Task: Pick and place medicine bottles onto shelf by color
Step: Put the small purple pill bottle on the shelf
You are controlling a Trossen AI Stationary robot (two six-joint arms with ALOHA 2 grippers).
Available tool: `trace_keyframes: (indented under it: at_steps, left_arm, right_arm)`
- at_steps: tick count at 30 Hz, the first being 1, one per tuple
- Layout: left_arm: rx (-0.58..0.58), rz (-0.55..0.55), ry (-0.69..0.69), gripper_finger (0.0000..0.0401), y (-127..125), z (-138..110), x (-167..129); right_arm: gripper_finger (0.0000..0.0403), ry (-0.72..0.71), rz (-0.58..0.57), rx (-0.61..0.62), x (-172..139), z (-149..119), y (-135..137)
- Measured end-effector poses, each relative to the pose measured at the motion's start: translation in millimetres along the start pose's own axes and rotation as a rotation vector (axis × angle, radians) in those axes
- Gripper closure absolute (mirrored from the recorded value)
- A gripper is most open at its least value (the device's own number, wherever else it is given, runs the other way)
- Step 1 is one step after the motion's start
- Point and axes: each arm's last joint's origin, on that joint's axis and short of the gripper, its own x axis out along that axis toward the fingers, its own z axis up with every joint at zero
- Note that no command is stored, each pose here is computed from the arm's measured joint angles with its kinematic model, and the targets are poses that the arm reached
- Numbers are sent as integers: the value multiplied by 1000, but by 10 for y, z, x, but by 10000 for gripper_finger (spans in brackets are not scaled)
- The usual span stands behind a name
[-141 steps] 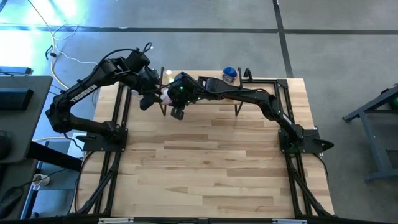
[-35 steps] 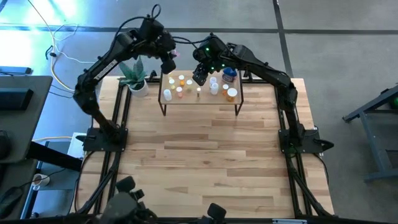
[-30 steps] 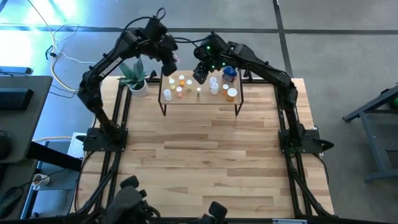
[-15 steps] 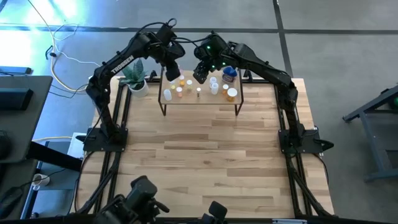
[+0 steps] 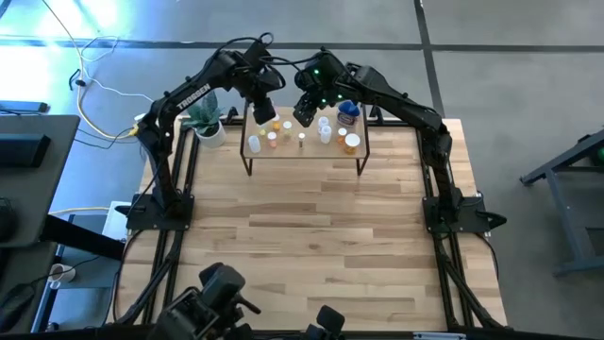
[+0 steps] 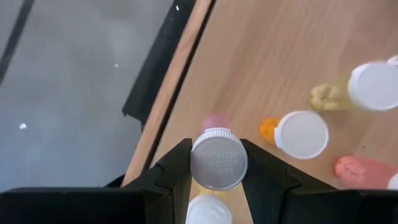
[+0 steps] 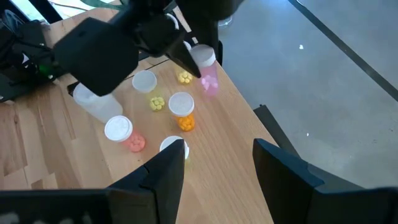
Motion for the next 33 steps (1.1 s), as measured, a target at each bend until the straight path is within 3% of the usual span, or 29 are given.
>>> trace_keyframes:
  at_steps: [14, 26, 33]
  left_arm:
    - [-10, -41, 80, 291, 27, -17, 214]
    - [9, -43, 80, 290, 23, -17, 213]
    - [10, -42, 77, 260, 25, -14, 213]
  right_arm:
    - [221, 0, 0, 0, 2, 0, 0]
    - [221, 0, 0, 0, 2, 0, 0]
    - [221, 0, 0, 0, 3, 0, 0]
